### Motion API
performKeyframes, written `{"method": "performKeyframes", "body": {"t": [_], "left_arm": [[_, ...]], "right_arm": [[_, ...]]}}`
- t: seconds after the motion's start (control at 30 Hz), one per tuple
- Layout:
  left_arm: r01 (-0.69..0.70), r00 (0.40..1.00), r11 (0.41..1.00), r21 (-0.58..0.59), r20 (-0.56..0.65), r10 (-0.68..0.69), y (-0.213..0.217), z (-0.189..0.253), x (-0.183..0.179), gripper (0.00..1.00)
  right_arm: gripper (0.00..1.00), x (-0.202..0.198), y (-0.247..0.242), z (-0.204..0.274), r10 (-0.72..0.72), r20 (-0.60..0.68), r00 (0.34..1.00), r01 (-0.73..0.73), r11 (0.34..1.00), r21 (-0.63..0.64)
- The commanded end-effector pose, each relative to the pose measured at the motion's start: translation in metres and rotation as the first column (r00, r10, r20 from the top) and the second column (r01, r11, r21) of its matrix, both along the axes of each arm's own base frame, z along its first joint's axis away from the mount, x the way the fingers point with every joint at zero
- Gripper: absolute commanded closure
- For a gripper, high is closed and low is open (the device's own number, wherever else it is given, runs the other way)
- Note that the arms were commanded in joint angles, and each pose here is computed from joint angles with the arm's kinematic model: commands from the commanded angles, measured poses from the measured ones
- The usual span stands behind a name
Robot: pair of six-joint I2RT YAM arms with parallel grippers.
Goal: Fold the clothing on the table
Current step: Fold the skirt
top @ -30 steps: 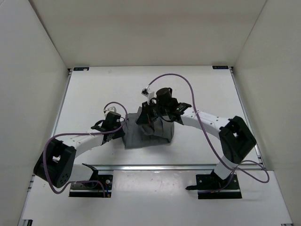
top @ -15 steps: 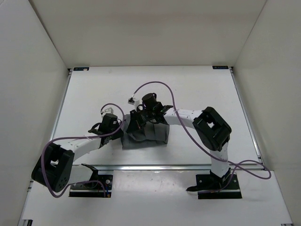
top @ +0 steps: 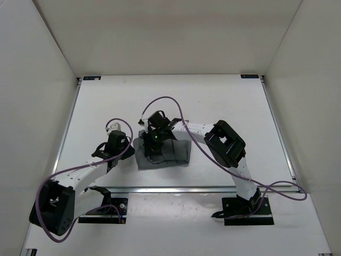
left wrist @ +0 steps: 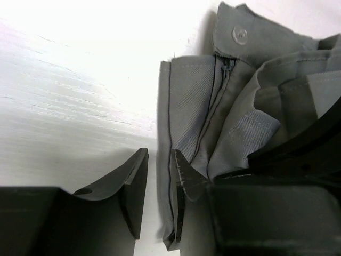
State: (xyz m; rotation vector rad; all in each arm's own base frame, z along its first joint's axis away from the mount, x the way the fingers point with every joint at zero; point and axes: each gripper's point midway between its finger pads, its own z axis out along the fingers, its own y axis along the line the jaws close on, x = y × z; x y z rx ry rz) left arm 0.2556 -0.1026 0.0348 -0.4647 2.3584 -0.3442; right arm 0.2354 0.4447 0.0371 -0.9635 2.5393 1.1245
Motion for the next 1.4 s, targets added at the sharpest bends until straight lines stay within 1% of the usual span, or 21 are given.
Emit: {"method": "performKeyframes", "body": {"t": [0.0,0.03,0.07,0.1,0.17,0.27,0.3,0.4,0.57,0.67,0.77,0.87,0.97,1.0,1.07,1.1,1.17,1.2,1.27,1.3,1.37], "left_arm": [[-0.026,1.000,1.000,0.011,0.011,0.026,0.008,0.004,-0.002,0.64],[-0.028,1.000,1.000,0.014,0.008,0.028,0.009,0.004,-0.002,0.65],[-0.025,1.000,1.000,0.019,0.007,0.025,0.009,0.003,-0.002,0.65],[-0.028,1.000,1.000,0.008,0.005,0.027,0.009,0.003,-0.002,0.65],[-0.021,1.000,1.000,0.016,0.000,0.021,0.008,0.001,-0.004,0.64],[-0.019,1.000,1.000,0.009,0.012,0.019,0.007,0.006,-0.001,0.64],[-0.016,1.000,1.000,0.012,0.002,0.016,0.006,0.002,-0.005,0.64],[-0.008,1.000,1.000,0.014,0.009,0.008,0.006,0.004,-0.003,0.64],[-0.001,1.000,1.000,0.010,0.006,0.001,0.004,0.003,-0.003,0.63],[-0.003,1.000,1.000,0.009,-0.006,0.003,0.004,0.002,-0.004,0.63],[-0.002,1.000,1.000,0.009,0.007,0.002,0.004,0.005,-0.002,0.62],[0.000,1.000,1.000,0.013,0.013,0.000,0.004,0.006,-0.002,0.63],[-0.003,1.000,1.000,0.014,0.004,0.003,0.005,0.003,-0.003,0.63],[0.003,1.000,1.000,0.015,-0.001,-0.003,0.004,0.002,-0.005,0.62],[0.004,1.000,1.000,0.013,0.004,-0.004,0.004,0.004,-0.002,0.62],[0.010,1.000,1.000,0.010,0.006,-0.010,0.003,0.004,-0.003,0.62],[0.012,1.000,1.000,0.003,0.015,-0.012,0.002,0.008,-0.001,0.62],[0.011,1.000,1.000,0.001,0.010,-0.011,0.002,0.006,-0.002,0.62],[0.024,0.999,1.000,-0.010,0.030,-0.023,-0.001,0.014,0.002,0.61],[0.020,0.999,1.000,-0.016,0.029,-0.019,-0.001,0.016,0.003,0.60],[0.018,0.999,0.999,-0.029,0.044,-0.017,-0.001,0.022,0.005,0.60]], "right_arm": [[1.00,0.017,-0.024,-0.026,-0.023,0.150,0.988,0.062,0.965,-0.257],[1.00,0.015,-0.048,-0.038,-0.003,0.165,0.986,0.069,0.918,-0.391],[1.00,0.025,-0.053,-0.037,-0.009,0.196,0.981,0.093,0.900,-0.425],[1.00,0.027,-0.070,-0.049,-0.008,0.213,0.977,0.118,0.852,-0.510],[1.00,0.036,-0.099,-0.062,-0.022,0.246,0.969,0.171,0.777,-0.605],[1.00,0.050,-0.151,-0.069,-0.045,0.313,0.949,0.263,0.665,-0.699],[1.00,0.047,-0.169,-0.075,-0.052,0.301,0.952,0.266,0.627,-0.732],[1.00,0.063,-0.209,-0.066,-0.106,0.360,0.927,0.355,0.559,-0.749],[1.00,0.069,-0.205,-0.038,-0.111,0.384,0.917,0.362,0.639,-0.678],[0.98,0.066,-0.175,-0.024,-0.112,0.376,0.920,0.341,0.700,-0.627],[0.69,0.065,-0.143,-0.015,-0.138,0.336,0.931,0.313,0.776,-0.547],[0.65,0.060,-0.115,-0.008,-0.126,0.303,0.945,0.263,0.842,-0.471],[0.55,0.049,-0.087,0.012,-0.100,0.292,0.951,0.199,0.922,-0.332],[0.55,0.050,-0.078,0.028,-0.105,0.307,0.946,0.190,0.946,-0.263],[0.53,0.042,-0.079,0.041,-0.096,0.325,0.941,0.167,0.966,-0.199],[0.51,0.041,-0.072,0.061,-0.089,0.355,0.931,0.145,0.980,-0.133],[0.52,0.035,-0.079,0.076,-0.105,0.370,0.923,0.138,0.988,-0.063],[0.52,0.038,-0.076,0.101,-0.125,0.413,0.902,0.133,0.991,0.009],[0.50,0.030,-0.092,0.106,-0.159,0.423,0.892,0.148,0.987,0.060],[0.48,0.032,-0.089,0.140,-0.201,0.465,0.862,0.134,0.976,0.174],[0.46,0.019,-0.113,0.160,-0.266,0.461,0.846,0.128,0.942,0.309]]}}
